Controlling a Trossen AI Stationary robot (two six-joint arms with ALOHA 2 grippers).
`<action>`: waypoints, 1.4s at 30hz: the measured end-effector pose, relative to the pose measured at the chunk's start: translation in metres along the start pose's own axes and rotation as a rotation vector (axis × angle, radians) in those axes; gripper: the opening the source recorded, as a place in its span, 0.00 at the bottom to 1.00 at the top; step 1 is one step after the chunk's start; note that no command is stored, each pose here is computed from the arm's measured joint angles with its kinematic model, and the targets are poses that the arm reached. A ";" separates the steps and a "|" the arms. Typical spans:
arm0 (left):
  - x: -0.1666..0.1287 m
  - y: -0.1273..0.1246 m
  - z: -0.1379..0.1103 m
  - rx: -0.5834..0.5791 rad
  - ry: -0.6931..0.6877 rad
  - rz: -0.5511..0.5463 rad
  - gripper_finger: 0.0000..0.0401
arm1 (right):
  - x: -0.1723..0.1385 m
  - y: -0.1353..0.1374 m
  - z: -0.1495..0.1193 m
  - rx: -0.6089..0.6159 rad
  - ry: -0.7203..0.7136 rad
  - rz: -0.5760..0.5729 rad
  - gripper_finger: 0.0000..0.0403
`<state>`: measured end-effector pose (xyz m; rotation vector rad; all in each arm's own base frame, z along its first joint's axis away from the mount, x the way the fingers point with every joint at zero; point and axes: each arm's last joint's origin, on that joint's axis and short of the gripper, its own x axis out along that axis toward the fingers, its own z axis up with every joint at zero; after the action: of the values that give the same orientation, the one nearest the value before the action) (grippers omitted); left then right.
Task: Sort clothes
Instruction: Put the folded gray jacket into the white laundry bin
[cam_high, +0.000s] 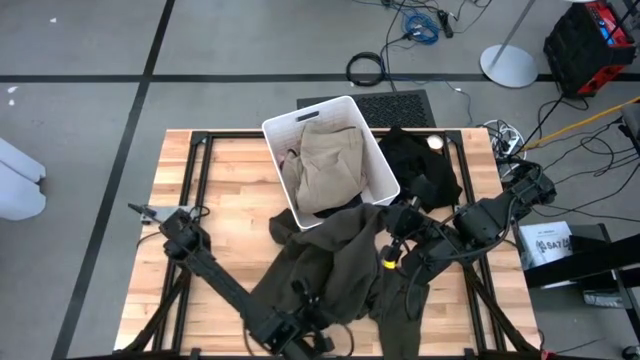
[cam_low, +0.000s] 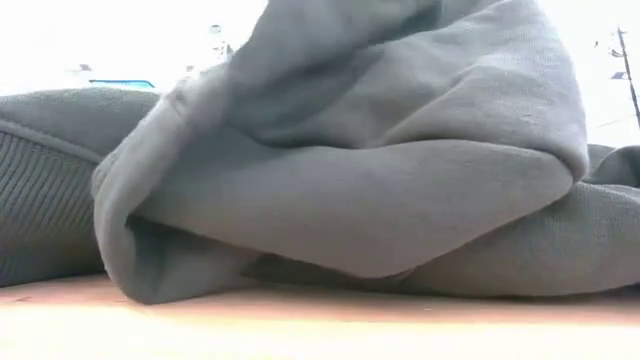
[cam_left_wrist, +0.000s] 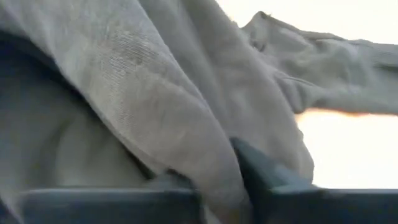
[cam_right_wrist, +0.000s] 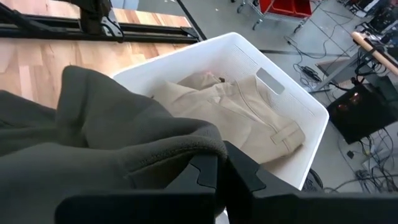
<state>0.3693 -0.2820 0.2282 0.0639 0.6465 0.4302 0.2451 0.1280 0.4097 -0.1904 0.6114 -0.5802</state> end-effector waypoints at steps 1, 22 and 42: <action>-0.007 0.000 0.001 0.027 -0.009 -0.009 0.09 | 0.000 0.000 -0.001 0.003 0.006 -0.003 0.00; -0.146 0.167 0.039 0.080 -0.128 0.251 0.01 | 0.013 0.011 0.006 0.114 0.035 0.080 0.00; -0.122 0.270 0.020 0.032 0.203 0.294 0.27 | 0.051 0.009 0.009 0.070 0.149 0.063 0.00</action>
<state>0.1943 -0.0842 0.3652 0.1484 0.8479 0.7159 0.2888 0.1061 0.3893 -0.0623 0.7373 -0.5571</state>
